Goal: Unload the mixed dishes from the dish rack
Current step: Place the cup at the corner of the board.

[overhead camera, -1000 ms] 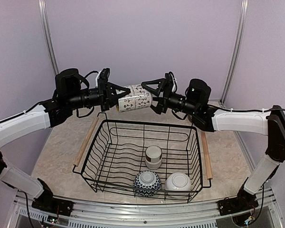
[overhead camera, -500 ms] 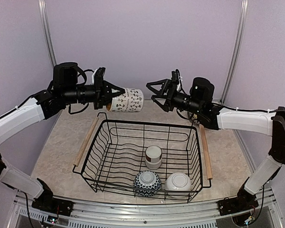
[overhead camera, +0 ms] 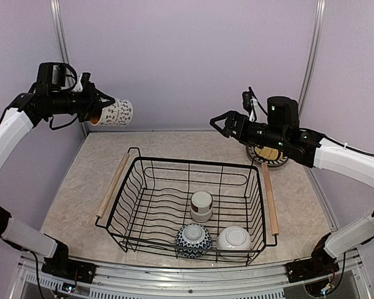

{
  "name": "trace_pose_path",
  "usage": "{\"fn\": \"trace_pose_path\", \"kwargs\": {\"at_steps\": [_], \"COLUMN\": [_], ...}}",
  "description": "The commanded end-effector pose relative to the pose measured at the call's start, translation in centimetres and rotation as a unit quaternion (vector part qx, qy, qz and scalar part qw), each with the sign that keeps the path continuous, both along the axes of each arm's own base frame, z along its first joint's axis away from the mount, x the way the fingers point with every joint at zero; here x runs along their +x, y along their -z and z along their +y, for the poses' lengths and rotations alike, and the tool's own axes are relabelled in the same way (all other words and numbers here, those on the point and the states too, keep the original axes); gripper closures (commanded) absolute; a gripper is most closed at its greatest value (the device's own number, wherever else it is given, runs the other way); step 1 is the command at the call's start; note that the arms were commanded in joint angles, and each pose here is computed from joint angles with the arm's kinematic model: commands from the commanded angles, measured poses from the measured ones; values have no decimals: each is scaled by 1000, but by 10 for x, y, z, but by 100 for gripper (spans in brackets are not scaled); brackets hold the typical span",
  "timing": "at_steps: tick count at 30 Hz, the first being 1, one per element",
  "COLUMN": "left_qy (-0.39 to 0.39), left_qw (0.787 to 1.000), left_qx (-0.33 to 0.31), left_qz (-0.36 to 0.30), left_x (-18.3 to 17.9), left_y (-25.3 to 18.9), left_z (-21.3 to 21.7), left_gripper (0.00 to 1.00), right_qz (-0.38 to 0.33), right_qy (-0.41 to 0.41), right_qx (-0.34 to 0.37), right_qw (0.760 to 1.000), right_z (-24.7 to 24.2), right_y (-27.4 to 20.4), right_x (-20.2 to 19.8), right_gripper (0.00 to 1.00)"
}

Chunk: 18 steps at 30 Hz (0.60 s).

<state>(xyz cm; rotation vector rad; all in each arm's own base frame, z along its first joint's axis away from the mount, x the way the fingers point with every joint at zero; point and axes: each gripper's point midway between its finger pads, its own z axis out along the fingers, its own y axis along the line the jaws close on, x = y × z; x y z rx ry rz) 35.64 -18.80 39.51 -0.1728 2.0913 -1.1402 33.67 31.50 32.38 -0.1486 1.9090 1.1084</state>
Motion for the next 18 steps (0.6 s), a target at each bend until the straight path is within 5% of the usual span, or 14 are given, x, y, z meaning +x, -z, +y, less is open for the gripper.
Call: {"fn": "trace_pose_path", "kwargs": {"at_steps": [1, 10, 18], "left_qy": [-55, -155, -166], "left_qw": [995, 955, 941], "left_qx": [76, 242, 259], "left_qz": [-23, 68, 144], "left_x": [16, 65, 97], "left_y": [-4, 69, 131], "left_z": [43, 114, 152], "left_gripper": [100, 100, 100], "right_qz": [-23, -46, -17], "right_qy": [57, 86, 81], "right_qx": [-85, -122, -196], "right_qw": [994, 988, 977], "right_z": [-38, -60, -62], "right_y": [5, -5, 23], "right_x": [-3, -8, -6], "right_gripper": [0, 0, 0]}}
